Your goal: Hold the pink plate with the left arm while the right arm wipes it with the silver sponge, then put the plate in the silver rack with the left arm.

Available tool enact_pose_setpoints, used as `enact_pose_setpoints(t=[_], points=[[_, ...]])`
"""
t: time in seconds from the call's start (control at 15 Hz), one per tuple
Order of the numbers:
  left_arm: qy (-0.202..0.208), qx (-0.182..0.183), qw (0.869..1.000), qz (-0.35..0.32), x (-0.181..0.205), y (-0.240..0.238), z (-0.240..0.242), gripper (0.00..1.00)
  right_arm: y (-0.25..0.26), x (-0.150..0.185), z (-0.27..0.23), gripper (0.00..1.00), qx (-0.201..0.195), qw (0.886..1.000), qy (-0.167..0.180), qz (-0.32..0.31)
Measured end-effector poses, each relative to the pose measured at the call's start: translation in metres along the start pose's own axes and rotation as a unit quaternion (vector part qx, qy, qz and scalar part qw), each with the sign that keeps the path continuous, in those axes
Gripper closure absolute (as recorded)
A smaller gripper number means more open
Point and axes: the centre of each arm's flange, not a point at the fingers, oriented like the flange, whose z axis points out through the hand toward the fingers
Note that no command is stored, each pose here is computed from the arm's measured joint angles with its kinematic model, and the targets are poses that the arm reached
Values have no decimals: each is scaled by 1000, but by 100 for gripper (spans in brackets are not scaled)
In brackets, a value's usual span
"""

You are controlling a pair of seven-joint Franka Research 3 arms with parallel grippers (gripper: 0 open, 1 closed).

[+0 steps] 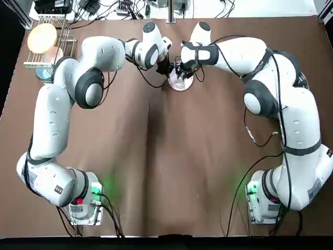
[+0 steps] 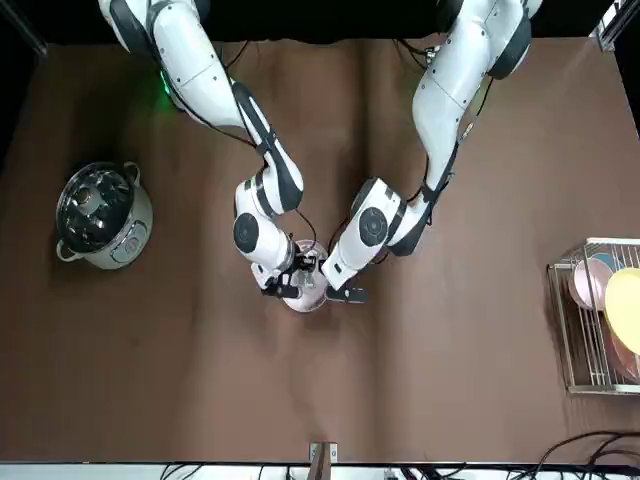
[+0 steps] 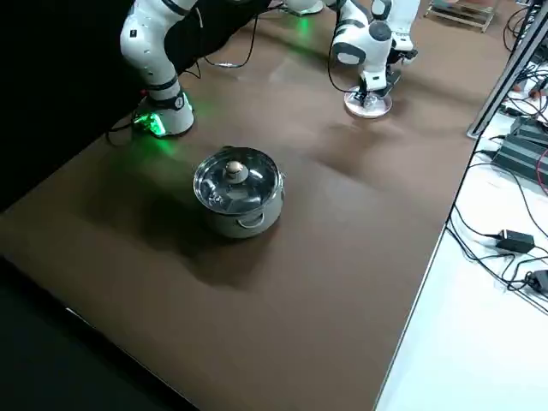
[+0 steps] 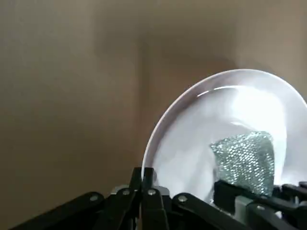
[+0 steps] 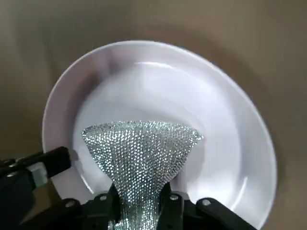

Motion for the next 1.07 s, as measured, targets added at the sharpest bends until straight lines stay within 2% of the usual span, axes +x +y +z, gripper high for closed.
enact_pose_setpoints(t=[0.13,0.47,0.67,1.07], points=[[0,0,1000,0,0,0,0,98,8,8,-4,67,-13,1000,6,-9],[0,0,1000,0,0,0,0,98,17,17,-9,67,-12,1000,12,-1],[0,0,1000,0,0,0,0,98,17,23,-9,66,0,999,47,9],[0,0,1000,0,0,0,0,98,8,22,13,66,12,997,80,20]])
